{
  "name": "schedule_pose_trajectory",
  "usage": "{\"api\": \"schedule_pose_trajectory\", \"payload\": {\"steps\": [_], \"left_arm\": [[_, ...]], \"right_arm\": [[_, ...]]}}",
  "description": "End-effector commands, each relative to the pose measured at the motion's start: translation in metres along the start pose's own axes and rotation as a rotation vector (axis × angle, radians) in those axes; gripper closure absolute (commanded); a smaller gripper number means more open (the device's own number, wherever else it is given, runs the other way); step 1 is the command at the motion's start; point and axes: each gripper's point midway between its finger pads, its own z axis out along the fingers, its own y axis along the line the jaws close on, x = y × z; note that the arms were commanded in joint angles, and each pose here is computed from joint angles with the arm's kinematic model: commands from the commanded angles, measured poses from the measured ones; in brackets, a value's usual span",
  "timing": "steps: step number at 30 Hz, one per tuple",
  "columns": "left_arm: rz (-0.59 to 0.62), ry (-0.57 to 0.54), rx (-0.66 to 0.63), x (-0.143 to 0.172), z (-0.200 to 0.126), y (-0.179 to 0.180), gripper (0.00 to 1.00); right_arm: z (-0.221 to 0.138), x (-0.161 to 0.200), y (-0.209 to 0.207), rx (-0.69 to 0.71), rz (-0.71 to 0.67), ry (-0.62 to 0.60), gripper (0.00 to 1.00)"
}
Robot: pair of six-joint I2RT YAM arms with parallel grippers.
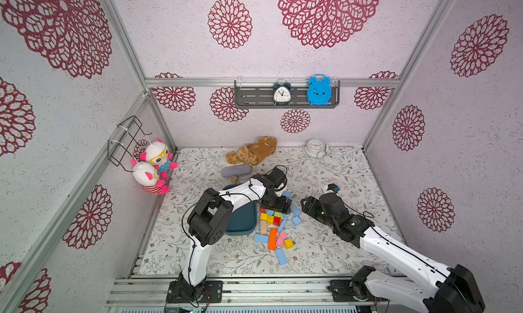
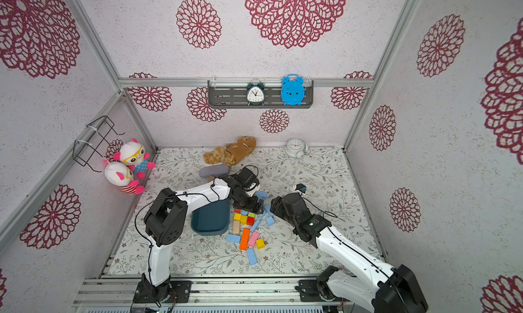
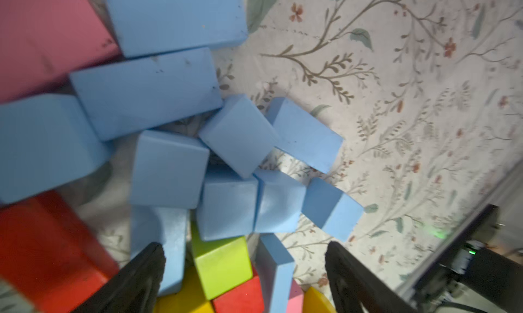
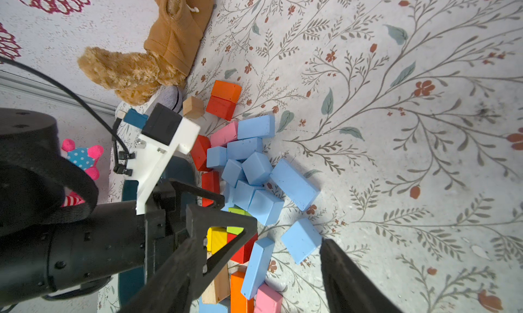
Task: Pick out the blue building blocks
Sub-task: Pick up the building block from the center of the board.
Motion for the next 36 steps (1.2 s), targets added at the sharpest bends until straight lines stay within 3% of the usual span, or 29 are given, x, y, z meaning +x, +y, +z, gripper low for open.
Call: {"api": "schedule_pose_trajectory", "payload": {"steps": [1,11,13,17,22,27,36], "left_arm": [[0.059,-0.133,-0.156,-0.034,-0.033,0.027,0.09],[-0.076,-0.135,-0.263,-0.063,-0.023,0.070,0.20],[-0.087,-0.120,-0.280,-0.065,-0.018,0.071,0.20],[-0.094,-0.101,-0.237,-0.065,-0.008,0.062,0.35],[-0.097,-0.099,-0.224,-0.069,0.003,0.059,0.37],[-0.105,-0.076,-0.228,-0.065,0.013,0.059,0.52],[-0.103,-0.056,-0.283,-0.055,0.019,0.069,0.48]], "right_arm": [[-0.002,-0.007,0.002,0.002,0.000,-0.027,0.29],[0.003,-0.008,0.009,-0.002,-0.019,-0.020,0.30],[0.004,-0.008,0.009,-0.003,-0.019,-0.016,0.30],[0.003,-0.008,0.010,-0.005,-0.017,-0.020,0.30],[0.006,-0.006,0.011,-0.013,-0.017,-0.014,0.30],[0.009,-0.003,0.011,-0.014,-0.019,-0.003,0.30],[0.004,-0.006,0.012,-0.018,-0.019,-0.020,0.30]]}}
